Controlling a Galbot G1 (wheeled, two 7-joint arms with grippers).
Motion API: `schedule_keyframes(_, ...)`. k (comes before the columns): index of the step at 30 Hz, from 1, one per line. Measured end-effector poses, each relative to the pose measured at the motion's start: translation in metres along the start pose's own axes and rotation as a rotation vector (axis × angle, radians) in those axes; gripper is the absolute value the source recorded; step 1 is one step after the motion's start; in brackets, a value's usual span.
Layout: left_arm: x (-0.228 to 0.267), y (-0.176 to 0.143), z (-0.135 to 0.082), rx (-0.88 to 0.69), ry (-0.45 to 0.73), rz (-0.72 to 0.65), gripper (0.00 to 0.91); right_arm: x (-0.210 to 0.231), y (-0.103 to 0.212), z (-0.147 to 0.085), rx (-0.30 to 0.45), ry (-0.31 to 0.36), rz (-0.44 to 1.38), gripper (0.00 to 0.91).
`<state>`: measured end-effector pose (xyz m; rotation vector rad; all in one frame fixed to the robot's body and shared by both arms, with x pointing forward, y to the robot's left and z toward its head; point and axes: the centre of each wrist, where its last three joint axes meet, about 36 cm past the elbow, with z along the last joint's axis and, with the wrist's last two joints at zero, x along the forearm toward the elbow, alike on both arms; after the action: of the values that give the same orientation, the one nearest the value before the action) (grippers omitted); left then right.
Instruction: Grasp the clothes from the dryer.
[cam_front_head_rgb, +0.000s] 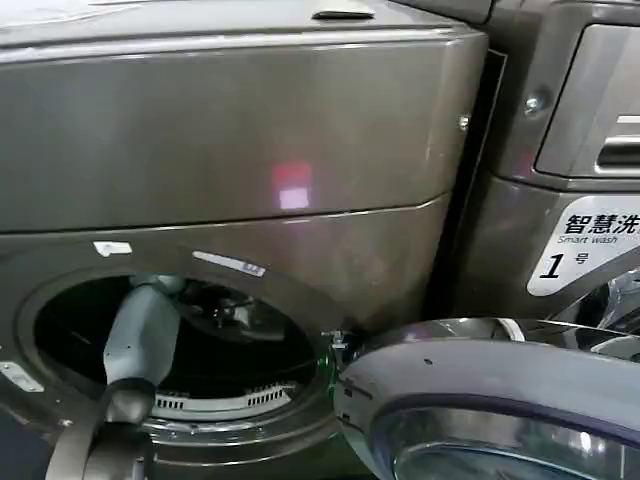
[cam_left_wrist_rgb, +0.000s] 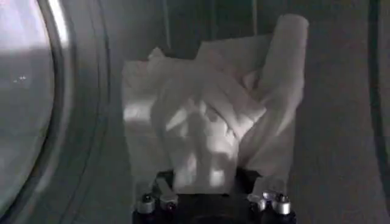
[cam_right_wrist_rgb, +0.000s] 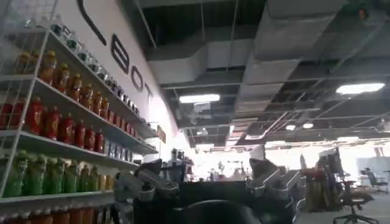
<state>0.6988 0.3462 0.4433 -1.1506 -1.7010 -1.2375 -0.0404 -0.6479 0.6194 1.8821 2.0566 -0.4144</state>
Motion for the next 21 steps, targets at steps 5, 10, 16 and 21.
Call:
schedule_keyframes(5, 0.004, -0.002, 0.001, 0.006, -0.014, -0.027, 0.000, 0.000, 0.001, -0.001, 0.000, -0.002, -0.003, 0.907)
schedule_keyframes(10, 0.007, -0.008, 0.000, 0.027, -0.055, -0.082, 0.000, 0.001, 0.001, -0.001, 0.000, -0.004, -0.007, 0.907)
schedule_keyframes(16, 0.011, -0.018, -0.015, 0.074, -0.136, -0.185, 0.000, 0.002, 0.003, -0.001, 0.014, -0.010, -0.015, 0.907)
schedule_keyframes(21, 0.020, -0.021, -0.036, 0.101, -0.203, -0.319, 0.000, 0.002, 0.005, 0.000, 0.015, -0.012, -0.020, 0.907)
